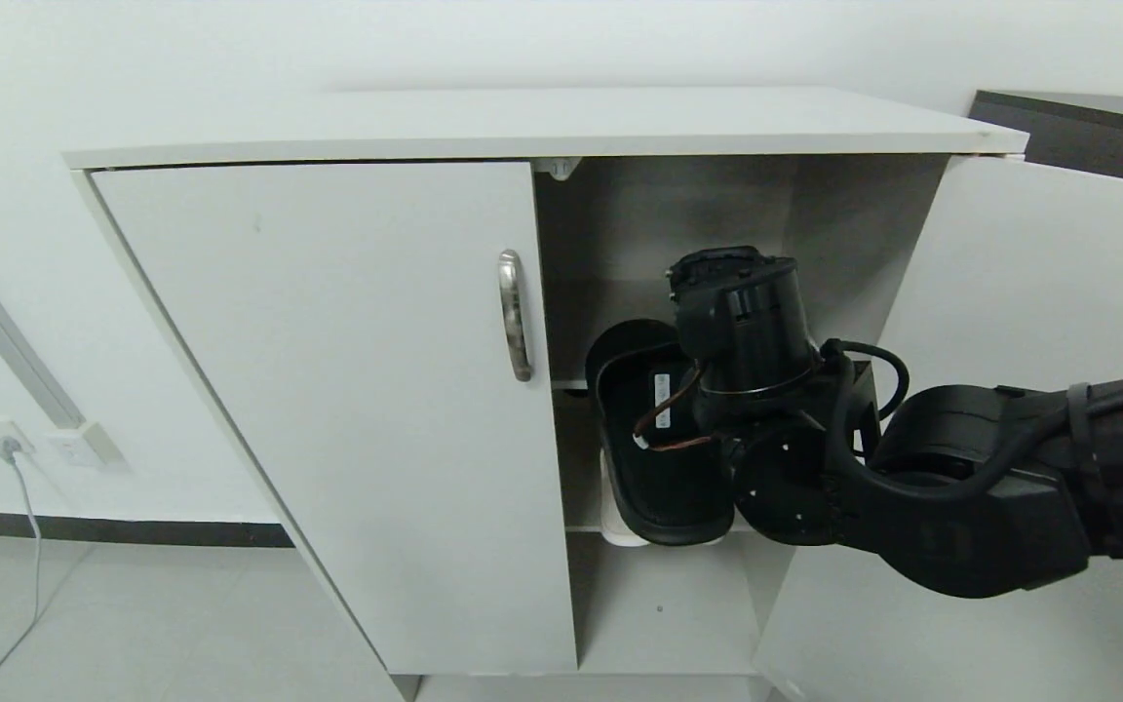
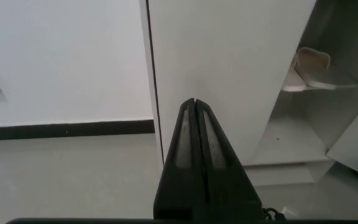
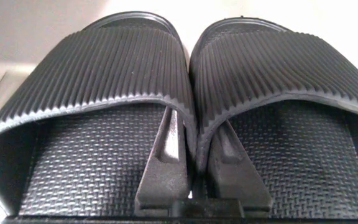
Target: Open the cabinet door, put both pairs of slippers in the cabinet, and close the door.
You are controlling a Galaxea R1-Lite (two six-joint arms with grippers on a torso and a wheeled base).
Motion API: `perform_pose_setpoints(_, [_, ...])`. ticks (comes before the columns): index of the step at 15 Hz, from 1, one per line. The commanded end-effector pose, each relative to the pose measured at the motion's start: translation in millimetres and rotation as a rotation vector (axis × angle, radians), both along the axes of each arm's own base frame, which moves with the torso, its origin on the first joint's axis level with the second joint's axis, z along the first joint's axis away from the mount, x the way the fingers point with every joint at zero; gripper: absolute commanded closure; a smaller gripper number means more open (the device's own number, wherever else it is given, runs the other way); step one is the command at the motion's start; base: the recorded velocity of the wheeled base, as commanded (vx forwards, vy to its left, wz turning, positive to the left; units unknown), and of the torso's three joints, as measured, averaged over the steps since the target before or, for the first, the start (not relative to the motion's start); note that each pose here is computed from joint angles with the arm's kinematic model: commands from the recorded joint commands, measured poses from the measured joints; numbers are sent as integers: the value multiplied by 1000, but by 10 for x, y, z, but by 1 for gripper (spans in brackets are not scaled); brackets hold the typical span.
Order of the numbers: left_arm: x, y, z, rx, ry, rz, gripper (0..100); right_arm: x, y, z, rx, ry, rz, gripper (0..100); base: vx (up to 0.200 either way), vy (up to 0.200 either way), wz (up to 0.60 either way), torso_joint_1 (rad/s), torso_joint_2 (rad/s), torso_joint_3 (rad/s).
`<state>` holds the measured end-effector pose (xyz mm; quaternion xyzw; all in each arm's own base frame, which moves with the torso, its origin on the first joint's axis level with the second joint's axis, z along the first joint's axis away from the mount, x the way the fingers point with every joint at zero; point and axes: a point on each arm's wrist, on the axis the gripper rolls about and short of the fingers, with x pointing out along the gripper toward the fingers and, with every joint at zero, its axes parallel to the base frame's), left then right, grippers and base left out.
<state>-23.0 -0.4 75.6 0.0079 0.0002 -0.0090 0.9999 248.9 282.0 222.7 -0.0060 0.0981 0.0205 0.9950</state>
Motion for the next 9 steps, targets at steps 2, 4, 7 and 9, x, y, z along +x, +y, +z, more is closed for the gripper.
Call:
perform_pose_setpoints(2, [1,0,0,1,1,0,100,6,-6,5,3,-2,-2,100,100,0,0,-1,1,1])
perform_pose_setpoints(4, [1,0,0,1,1,0,100,62,-10,-12,4,-1,-13,100,0,0,0,0,0,0])
perform_pose_setpoints(7, [1,0,0,1,1,0,100,227,38,-39,12,-7,-35,100,0,0,0,0,0,0])
perform_pose_setpoints(9, [1,0,0,1,1,0,100,356,64,-49,18,-13,-52,100,0,0,0,0,0,0])
